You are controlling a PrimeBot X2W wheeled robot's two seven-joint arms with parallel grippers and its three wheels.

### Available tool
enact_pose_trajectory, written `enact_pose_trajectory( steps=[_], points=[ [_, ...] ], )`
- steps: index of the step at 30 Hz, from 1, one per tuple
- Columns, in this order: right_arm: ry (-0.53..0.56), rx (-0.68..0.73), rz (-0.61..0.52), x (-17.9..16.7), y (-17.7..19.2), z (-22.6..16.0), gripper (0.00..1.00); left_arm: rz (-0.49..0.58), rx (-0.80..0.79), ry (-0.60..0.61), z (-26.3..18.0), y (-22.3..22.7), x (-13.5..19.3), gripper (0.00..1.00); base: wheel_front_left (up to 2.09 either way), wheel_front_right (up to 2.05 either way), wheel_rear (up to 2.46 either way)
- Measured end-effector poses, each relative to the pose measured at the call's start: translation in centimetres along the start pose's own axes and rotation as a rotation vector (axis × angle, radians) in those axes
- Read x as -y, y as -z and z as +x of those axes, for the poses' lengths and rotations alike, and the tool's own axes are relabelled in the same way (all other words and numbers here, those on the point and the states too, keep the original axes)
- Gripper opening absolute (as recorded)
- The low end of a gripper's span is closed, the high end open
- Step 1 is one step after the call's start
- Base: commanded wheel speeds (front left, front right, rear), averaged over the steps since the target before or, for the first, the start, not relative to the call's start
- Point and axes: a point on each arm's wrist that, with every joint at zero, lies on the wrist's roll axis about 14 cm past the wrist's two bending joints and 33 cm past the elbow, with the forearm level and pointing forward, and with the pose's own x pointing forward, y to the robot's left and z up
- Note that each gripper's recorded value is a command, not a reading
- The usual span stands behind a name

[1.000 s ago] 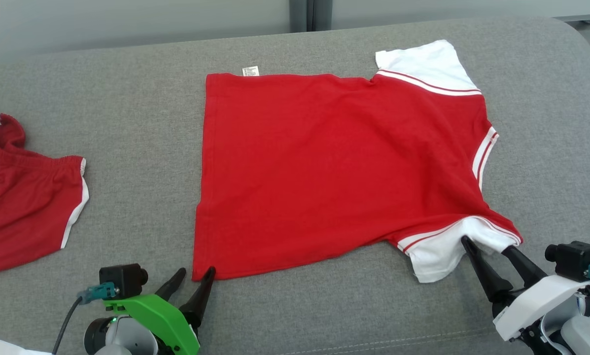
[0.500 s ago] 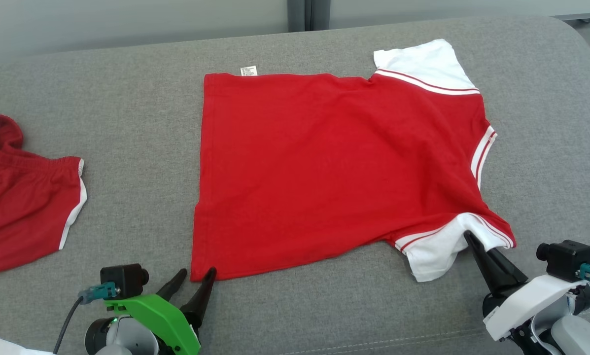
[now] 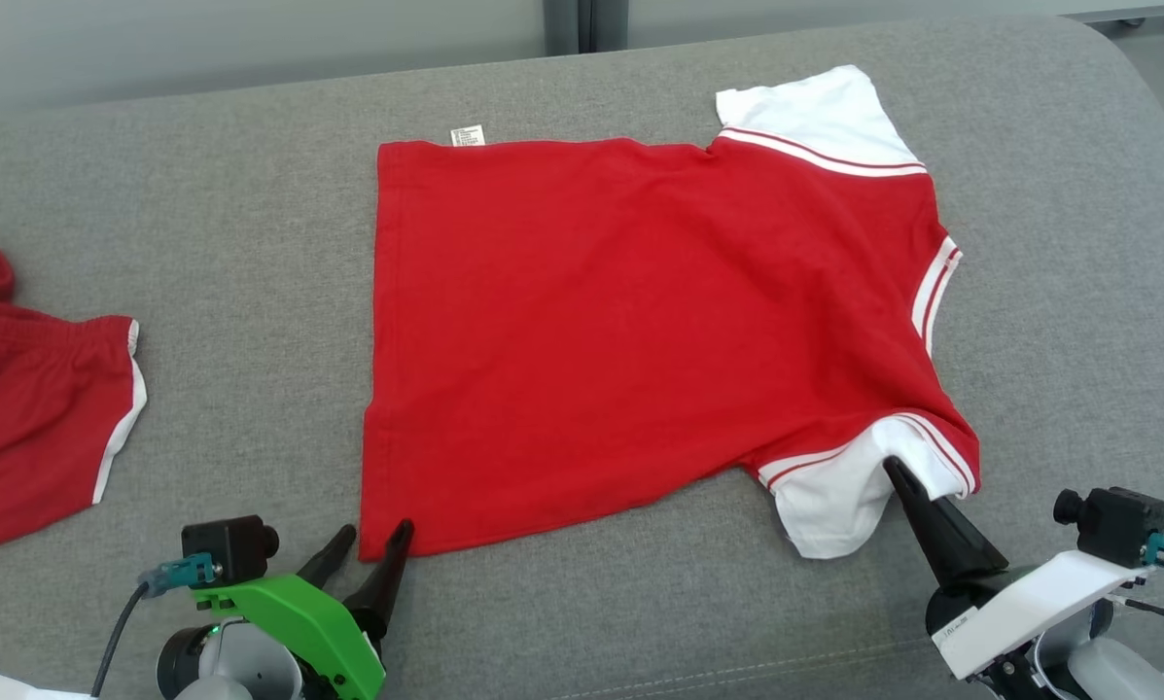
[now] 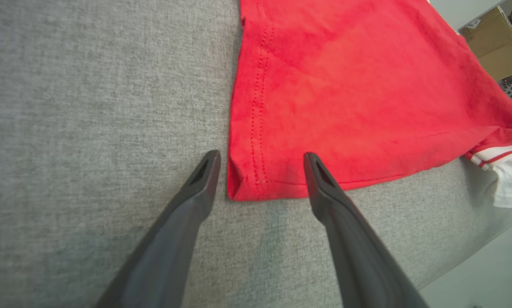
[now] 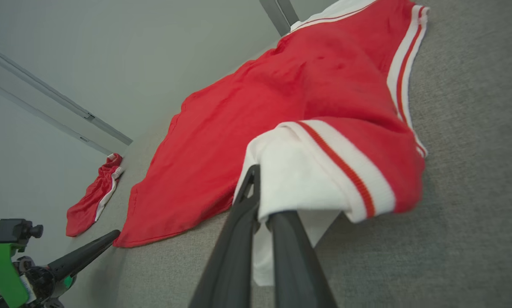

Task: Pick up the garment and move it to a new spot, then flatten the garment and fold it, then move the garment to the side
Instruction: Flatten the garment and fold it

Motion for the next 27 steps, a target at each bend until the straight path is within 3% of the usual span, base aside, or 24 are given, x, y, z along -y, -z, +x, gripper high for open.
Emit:
enact_pose_trajectory(
  steps=[3, 9, 12, 18, 27],
  points=[
    [0.01, -0.02, 0.078, 0.1, 0.2, -0.5, 0.0, 0.002, -0.019, 0.004, 0.3, 0.4, 0.2, 1.0, 0.0, 0.0, 0.0],
    [0.03, -0.052, 0.071, 1.2, 0.1, -1.4, 0.0, 0.003, -0.068, 0.005, 0.3, 1.4, 0.4, 1.0, 0.0, 0.0, 0.0],
    [0.033, -0.058, 0.061, 1.5, -0.1, -1.6, 0.0, -0.022, -0.073, 0.011, 0.3, 1.4, 0.6, 0.0, 0.0, 0.0, 0.0],
    [0.023, -0.059, 0.083, 1.2, -0.2, -1.6, 0.0, -0.034, -0.086, 0.026, 0.3, 1.6, 1.1, 0.0, 0.0, 0.0, 0.0],
    [0.035, -0.064, 0.201, 1.1, -0.1, -2.1, 0.0, -0.066, 0.017, 0.078, 0.4, -1.5, 2.3, 0.0, 0.0, 0.0, 0.0]
  ],
)
